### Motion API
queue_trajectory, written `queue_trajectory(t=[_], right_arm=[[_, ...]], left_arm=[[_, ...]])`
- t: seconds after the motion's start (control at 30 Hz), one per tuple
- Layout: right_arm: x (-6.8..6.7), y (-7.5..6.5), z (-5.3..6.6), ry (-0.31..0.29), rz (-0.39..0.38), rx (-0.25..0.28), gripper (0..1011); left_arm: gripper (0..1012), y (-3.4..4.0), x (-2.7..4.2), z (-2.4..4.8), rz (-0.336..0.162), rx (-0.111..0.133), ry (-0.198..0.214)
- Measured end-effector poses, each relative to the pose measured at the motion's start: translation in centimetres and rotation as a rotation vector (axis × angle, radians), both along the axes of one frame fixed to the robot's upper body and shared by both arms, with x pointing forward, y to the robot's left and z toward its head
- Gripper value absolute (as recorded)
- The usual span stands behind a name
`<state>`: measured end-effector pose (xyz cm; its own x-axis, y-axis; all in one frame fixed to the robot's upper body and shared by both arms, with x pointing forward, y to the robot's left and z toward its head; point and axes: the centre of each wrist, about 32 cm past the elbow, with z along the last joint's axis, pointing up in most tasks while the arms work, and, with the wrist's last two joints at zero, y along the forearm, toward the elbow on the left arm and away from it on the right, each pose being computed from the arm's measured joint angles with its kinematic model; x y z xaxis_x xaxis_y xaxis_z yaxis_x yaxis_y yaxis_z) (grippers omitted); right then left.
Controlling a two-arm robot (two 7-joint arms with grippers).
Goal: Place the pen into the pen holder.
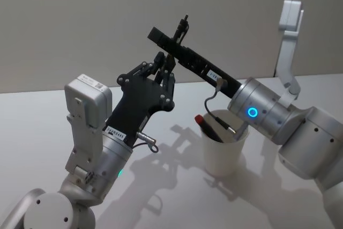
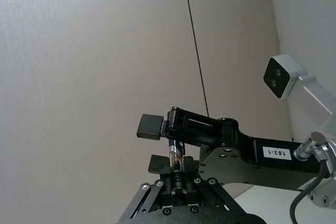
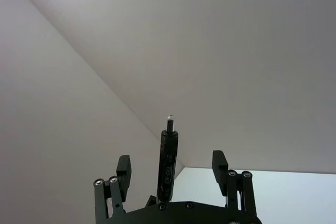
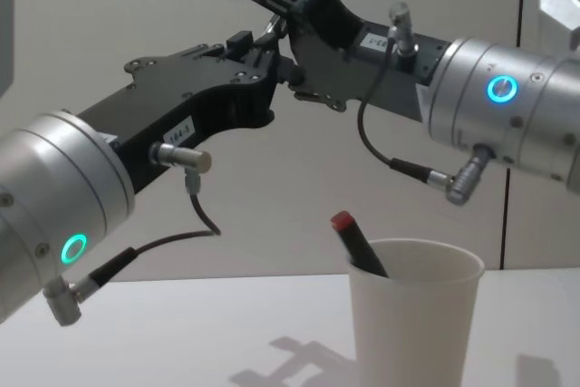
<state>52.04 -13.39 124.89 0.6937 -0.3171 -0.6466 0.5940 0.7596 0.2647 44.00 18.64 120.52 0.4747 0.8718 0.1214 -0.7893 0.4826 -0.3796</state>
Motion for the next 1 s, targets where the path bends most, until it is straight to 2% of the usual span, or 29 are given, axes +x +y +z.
queue_trajectory(t=[0.17, 0.3, 0.4, 0.47, 0.5, 0.7, 0.73, 0.77, 0.8, 0.93, 1.0], right_arm=[[0.03, 0.16, -0.05, 0.002, 0.004, 0.005, 907], [0.04, 0.25, -0.07, 0.003, 0.005, 0.008, 764], [0.05, 0.28, -0.08, 0.003, 0.006, 0.008, 707], [0.06, 0.31, -0.09, 0.004, 0.007, 0.009, 603], [0.06, 0.31, -0.09, 0.004, 0.007, 0.009, 603], [0.07, 0.35, -0.12, 0.005, 0.008, 0.011, 396], [0.07, 0.36, -0.12, 0.005, 0.008, 0.011, 387], [0.07, 0.37, -0.12, 0.004, 0.008, 0.012, 314], [0.07, 0.38, -0.12, 0.004, 0.009, 0.012, 314], [0.07, 0.43, -0.09, 0.003, 0.011, 0.014, 177], [0.07, 0.43, -0.10, 0.003, 0.011, 0.014, 165]], left_arm=[[145, 0.00, 0.00, 0.00, 0.000, 0.000, 0.000], [145, 0.00, 0.00, 0.00, 0.000, 0.000, 0.000], [145, 0.00, 0.00, 0.00, 0.000, 0.000, 0.000], [145, 0.00, 0.00, 0.00, 0.000, 0.000, 0.000], [145, 0.00, 0.00, 0.00, 0.000, 0.000, 0.000], [145, 0.00, 0.00, 0.00, 0.000, 0.000, 0.000], [145, 0.00, 0.00, 0.00, 0.000, 0.000, 0.000], [145, 0.00, 0.00, 0.00, 0.000, 0.000, 0.000], [145, 0.00, 0.00, 0.00, 0.000, 0.000, 0.000], [145, 0.00, 0.00, -0.01, 0.000, 0.001, 0.000], [145, 0.00, 0.00, -0.01, 0.000, 0.001, 0.000]])
